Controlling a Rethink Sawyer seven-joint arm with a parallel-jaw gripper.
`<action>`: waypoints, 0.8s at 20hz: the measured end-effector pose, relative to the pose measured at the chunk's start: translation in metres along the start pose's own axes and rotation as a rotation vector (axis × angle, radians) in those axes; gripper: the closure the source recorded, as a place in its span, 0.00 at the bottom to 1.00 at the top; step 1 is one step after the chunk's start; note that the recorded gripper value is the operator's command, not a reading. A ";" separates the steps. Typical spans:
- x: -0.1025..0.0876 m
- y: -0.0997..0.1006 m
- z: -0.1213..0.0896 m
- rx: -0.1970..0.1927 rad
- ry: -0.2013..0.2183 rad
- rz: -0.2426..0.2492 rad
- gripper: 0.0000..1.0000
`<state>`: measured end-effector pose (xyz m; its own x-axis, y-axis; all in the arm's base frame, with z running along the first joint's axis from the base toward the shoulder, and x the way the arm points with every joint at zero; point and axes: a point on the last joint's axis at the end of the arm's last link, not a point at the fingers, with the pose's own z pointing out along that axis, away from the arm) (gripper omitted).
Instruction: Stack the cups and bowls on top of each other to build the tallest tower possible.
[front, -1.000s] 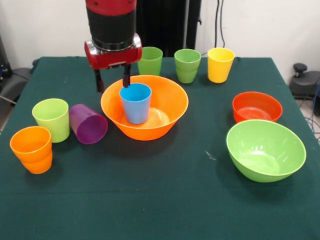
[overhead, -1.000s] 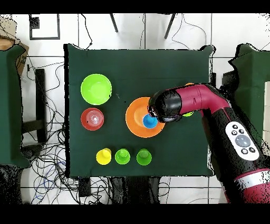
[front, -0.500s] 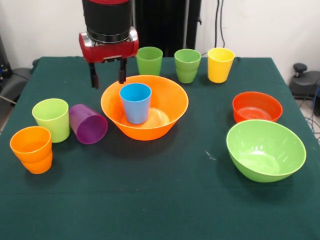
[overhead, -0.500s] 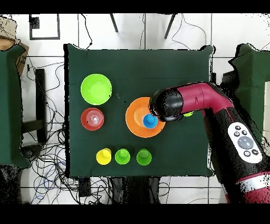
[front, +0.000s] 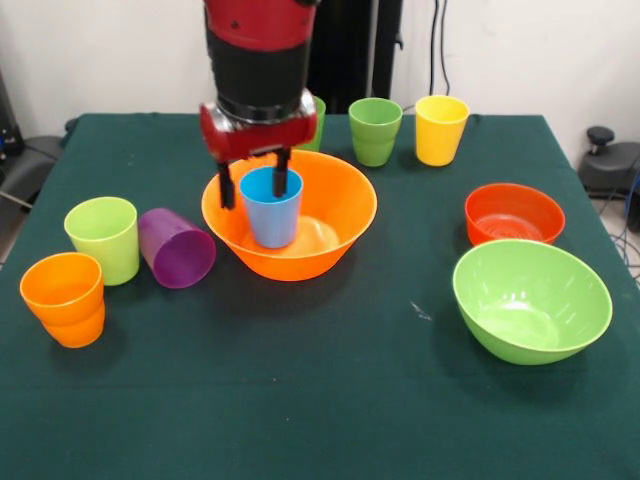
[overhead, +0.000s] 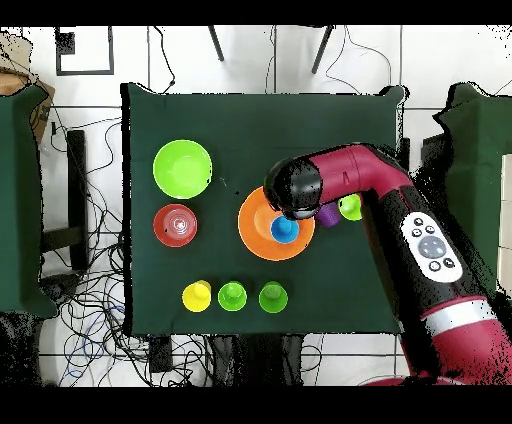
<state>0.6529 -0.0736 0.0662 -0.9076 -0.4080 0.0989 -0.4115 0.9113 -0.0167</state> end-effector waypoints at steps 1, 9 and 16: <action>-0.002 0.001 0.002 -0.004 0.000 -0.001 0.00; -0.006 0.015 0.043 -0.098 0.013 0.018 0.00; -0.001 0.025 0.065 -0.166 0.023 0.035 0.00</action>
<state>0.6388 -0.0542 0.0014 -0.9182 -0.3765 0.1236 -0.3587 0.9222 0.1441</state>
